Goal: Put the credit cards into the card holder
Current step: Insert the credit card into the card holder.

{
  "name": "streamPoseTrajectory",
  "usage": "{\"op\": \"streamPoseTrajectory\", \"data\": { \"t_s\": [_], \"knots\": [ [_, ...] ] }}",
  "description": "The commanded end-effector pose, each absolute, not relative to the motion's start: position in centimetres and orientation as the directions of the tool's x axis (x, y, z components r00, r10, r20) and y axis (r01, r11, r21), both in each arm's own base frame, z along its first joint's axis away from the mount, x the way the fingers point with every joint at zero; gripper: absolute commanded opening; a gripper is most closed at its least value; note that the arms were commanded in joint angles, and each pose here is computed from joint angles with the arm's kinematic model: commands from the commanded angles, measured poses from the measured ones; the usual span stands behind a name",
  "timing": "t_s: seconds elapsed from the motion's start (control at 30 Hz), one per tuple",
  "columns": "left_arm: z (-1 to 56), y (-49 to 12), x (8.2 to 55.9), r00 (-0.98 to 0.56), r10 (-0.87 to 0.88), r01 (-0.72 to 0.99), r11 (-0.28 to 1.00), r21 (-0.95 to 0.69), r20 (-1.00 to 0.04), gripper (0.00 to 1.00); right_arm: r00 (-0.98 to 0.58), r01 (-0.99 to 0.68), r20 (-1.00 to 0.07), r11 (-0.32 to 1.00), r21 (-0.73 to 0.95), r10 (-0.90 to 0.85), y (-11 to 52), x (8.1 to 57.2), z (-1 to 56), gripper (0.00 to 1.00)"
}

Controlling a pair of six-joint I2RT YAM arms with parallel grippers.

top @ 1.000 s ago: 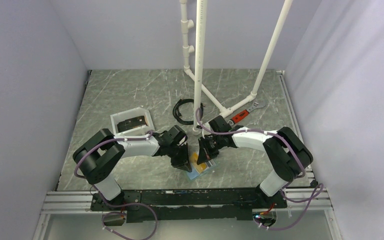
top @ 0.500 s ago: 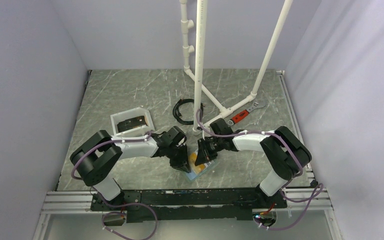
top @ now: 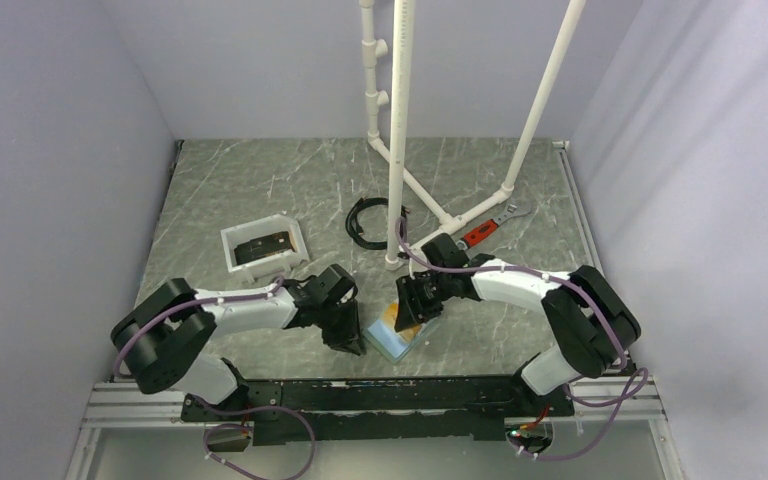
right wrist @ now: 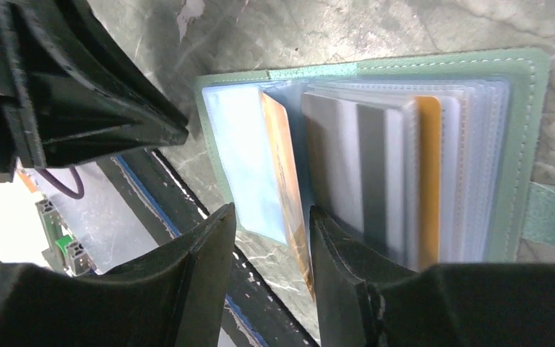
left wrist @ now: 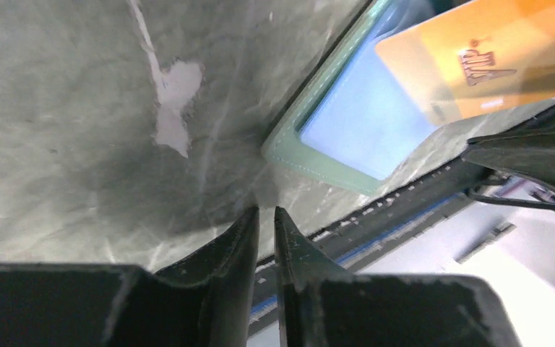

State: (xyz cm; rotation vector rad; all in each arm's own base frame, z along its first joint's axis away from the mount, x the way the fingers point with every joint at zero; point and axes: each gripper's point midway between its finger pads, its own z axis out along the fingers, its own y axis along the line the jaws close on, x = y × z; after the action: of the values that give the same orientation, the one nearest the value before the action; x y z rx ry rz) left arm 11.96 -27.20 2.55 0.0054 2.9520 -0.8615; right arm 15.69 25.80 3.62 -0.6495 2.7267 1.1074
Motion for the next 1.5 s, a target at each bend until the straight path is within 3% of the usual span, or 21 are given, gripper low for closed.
{"op": "streamPoseTrajectory", "data": {
  "t_s": [0.0, 0.33, 0.53, 1.13, 1.47],
  "knots": [
    [0.7, -27.5, 12.4, -0.998, -0.021, 0.013, 0.857, -0.516, -0.06, 0.2, -0.883, -0.469, -0.33, 0.667, 0.578, -0.335, 25.6, 17.5, 5.1, 0.46],
    [0.8, -27.9, 13.2, -0.997, -0.014, 0.029, 0.862, -0.506, -0.081, 0.18, -0.853, -0.511, -0.382, 0.721, 0.467, -0.356, 24.5, 19.3, 6.0, 0.48],
    [0.6, -28.3, 13.0, -0.998, -0.009, 0.022, 0.857, -0.515, -0.058, 0.18, -0.864, -0.499, -0.363, 0.68, 0.536, -0.349, 25.7, 18.7, 5.1, 0.36],
    [0.3, -28.5, 13.0, -0.999, 0.003, 0.026, 0.862, -0.506, -0.048, 0.18, -0.846, -0.517, -0.396, 0.732, 0.444, -0.357, 24.1, 19.5, 4.2, 0.41],
    [0.4, -28.4, 13.2, -0.998, 0.002, 0.03, 0.865, -0.5, -0.057, 0.18, -0.854, -0.52, -0.354, 0.635, 0.572, -0.381, 27.5, 16.1, 4.0, 0.33]
  ]
}}
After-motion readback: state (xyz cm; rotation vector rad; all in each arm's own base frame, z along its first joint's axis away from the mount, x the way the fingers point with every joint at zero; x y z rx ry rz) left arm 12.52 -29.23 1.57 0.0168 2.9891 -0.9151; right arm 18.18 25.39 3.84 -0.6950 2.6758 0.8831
